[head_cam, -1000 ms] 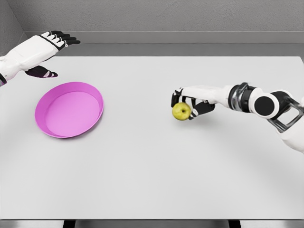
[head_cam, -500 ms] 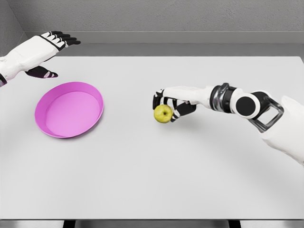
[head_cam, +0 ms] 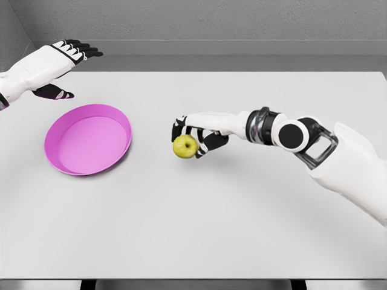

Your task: Put the apple on the plate with both arms

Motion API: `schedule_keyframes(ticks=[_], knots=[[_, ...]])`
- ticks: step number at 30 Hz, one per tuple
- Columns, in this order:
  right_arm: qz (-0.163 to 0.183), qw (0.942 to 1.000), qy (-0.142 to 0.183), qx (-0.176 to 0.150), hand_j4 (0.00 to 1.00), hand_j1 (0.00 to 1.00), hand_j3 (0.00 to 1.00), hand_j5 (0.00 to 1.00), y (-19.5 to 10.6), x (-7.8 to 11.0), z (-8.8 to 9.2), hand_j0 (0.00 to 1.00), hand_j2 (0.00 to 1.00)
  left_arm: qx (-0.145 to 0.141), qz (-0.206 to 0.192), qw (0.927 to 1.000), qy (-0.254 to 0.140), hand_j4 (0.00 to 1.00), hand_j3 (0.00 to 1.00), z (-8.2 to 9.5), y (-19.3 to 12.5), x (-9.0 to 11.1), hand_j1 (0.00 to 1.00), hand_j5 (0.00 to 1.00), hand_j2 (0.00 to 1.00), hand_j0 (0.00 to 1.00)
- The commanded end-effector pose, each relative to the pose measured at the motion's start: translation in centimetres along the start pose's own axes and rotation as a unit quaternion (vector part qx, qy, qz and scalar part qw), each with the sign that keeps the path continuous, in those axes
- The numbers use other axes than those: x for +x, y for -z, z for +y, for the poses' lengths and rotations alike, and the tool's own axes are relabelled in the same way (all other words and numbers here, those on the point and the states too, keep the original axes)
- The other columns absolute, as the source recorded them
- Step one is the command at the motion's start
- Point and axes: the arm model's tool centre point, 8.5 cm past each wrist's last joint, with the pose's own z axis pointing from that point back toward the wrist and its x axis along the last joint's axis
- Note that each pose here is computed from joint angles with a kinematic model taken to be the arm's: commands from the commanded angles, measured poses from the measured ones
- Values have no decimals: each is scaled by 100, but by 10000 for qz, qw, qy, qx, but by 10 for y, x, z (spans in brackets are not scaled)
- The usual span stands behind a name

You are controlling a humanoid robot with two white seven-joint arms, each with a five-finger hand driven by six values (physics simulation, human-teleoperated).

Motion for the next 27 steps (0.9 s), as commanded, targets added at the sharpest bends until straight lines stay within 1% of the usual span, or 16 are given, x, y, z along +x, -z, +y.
schedule_keyframes(ticks=[1, 7, 9, 10, 11, 13, 15, 16, 17, 18, 22, 23, 24, 25, 26, 27], knots=[[206, 9997, 164, -7, 100, 100, 100, 100, 1, -3, 0, 100, 100, 26, 1, 10000, -22, 100, 100, 1, 0, 0, 100, 100, 100, 100], [266, 9994, 199, -24, 100, 100, 100, 100, -1, -7, -1, 100, 100, 22, -5, 10000, -18, 100, 100, 1, 0, 0, 100, 100, 100, 100], [325, 9993, 187, -59, 100, 100, 100, 100, -5, -11, -4, 100, 100, 22, -5, 10000, -18, 100, 100, 1, 0, 0, 100, 100, 100, 100], [387, 9991, 130, -107, 100, 100, 100, 100, -10, -14, -10, 100, 100, 22, -5, 10000, -18, 100, 100, 1, 0, 0, 100, 100, 100, 100], [597, 9976, 116, -330, 100, 100, 100, 100, -30, -28, -26, 100, 100, 15, -9, 10000, -19, 100, 100, 1, 0, 0, 100, 100, 100, 100], [1177, 9882, 242, -952, 100, 100, 100, 100, -87, -70, -62, 100, 100, 3, -7, 10000, -12, 100, 100, 0, -1, 0, 100, 100, 100, 100], [1482, 9779, 346, -1433, 100, 100, 100, 100, -128, -90, -87, 100, 100, 2, -31, 10000, -5, 100, 100, 1, 0, 2, 100, 100, 100, 100], [1600, 9728, 447, -1617, 100, 100, 100, 100, -146, -100, -88, 100, 100, 2, -31, 10000, -5, 100, 100, 1, 0, 2, 100, 100, 100, 100], [1766, 9688, 435, -1686, 100, 100, 100, 100, -164, -108, -88, 100, 100, 16, -44, 10000, 1, 100, 100, 1, 0, 3, 100, 100, 100, 100], [1955, 9655, 310, -1695, 100, 100, 100, 100, -182, -114, -90, 100, 100, 28, -65, 10000, 14, 100, 100, 3, 1, 4, 100, 100, 100, 100], [1730, 9714, -144, -1617, 100, 100, 100, 100, -191, -108, -90, 100, 100, 3, -150, 9999, 22, 100, 100, 1, 5, 9, 100, 100, 100, 100], [1643, 9737, -218, -1564, 100, 100, 100, 100, -188, -107, -87, 100, 100, -152, -258, 9996, 2, 100, 100, -8, 7, 17, 100, 100, 100, 100], [1522, 9780, -244, -1405, 100, 100, 100, 100, -182, -111, -73, 100, 100, -397, -543, 9977, 24, 100, 100, -16, 17, 36, 100, 100, 100, 100], [1438, 9794, -341, -1377, 100, 100, 100, 100, -182, -112, -71, 100, 100, -477, -886, 9949, -5, 100, 100, -23, 32, 60, 100, 100, 100, 100], [1486, 9772, -727, -1330, 100, 100, 100, 100, -190, -113, -72, 100, 100, -772, -1274, 9888, 20, 100, 100, -37, 44, 87, 100, 100, 100, 100], [1488, 9755, -1033, -1249, 100, 100, 100, 100, -195, -113, -71, 100, 100, -997, -1465, 9842, 52, 100, 100, -45, 49, 100, 100, 100, 100, 100]])
